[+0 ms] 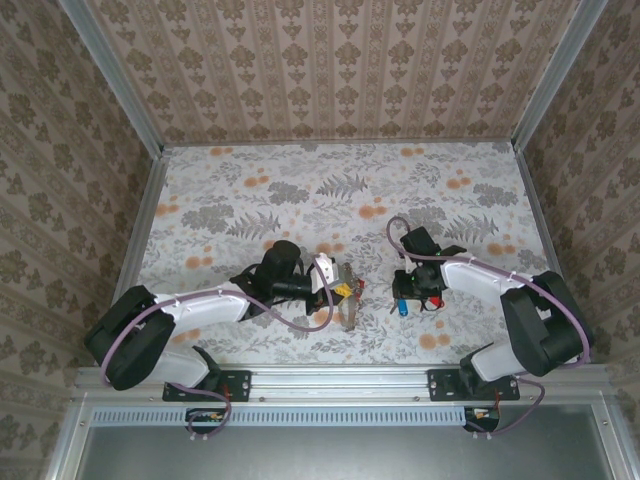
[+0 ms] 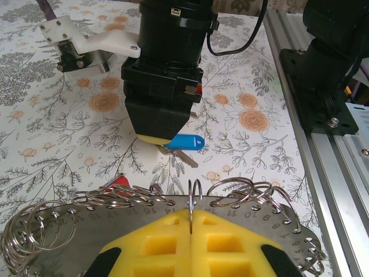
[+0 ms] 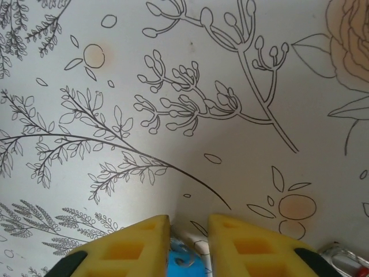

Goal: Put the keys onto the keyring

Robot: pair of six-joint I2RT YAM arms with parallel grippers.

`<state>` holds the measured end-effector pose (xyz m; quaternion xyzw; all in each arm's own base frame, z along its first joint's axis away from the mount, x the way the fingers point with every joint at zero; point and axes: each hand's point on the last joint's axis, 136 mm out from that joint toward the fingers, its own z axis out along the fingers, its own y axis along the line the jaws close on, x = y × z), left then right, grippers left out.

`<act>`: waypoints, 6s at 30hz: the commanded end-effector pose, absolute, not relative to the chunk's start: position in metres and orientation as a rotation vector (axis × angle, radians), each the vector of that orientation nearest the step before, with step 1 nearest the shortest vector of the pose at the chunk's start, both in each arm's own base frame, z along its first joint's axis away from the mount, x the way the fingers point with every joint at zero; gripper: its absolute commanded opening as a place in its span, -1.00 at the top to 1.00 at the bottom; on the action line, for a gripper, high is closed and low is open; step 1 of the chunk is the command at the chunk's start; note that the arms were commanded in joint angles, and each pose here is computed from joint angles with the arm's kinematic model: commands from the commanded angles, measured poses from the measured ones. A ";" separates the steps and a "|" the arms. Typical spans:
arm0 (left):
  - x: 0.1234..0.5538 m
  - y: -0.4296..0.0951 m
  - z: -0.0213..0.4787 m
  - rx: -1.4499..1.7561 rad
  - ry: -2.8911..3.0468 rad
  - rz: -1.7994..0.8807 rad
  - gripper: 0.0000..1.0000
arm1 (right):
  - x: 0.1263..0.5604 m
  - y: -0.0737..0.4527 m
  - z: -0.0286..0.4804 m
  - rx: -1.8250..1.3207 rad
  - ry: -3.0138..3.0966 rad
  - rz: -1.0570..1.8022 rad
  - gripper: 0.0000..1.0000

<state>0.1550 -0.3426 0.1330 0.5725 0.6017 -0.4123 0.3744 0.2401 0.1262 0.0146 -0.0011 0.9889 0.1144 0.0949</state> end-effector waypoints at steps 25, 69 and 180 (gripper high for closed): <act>0.149 -0.345 0.137 1.479 1.516 -1.081 1.00 | 0.229 0.130 0.024 -0.022 2.986 0.378 0.65; 0.150 -0.347 0.139 1.485 1.510 -1.081 1.00 | 0.240 0.139 0.025 -0.032 2.955 0.425 0.74; 0.169 -0.354 0.146 1.357 1.519 -1.063 1.00 | 0.205 0.247 0.177 -0.975 1.731 0.777 1.00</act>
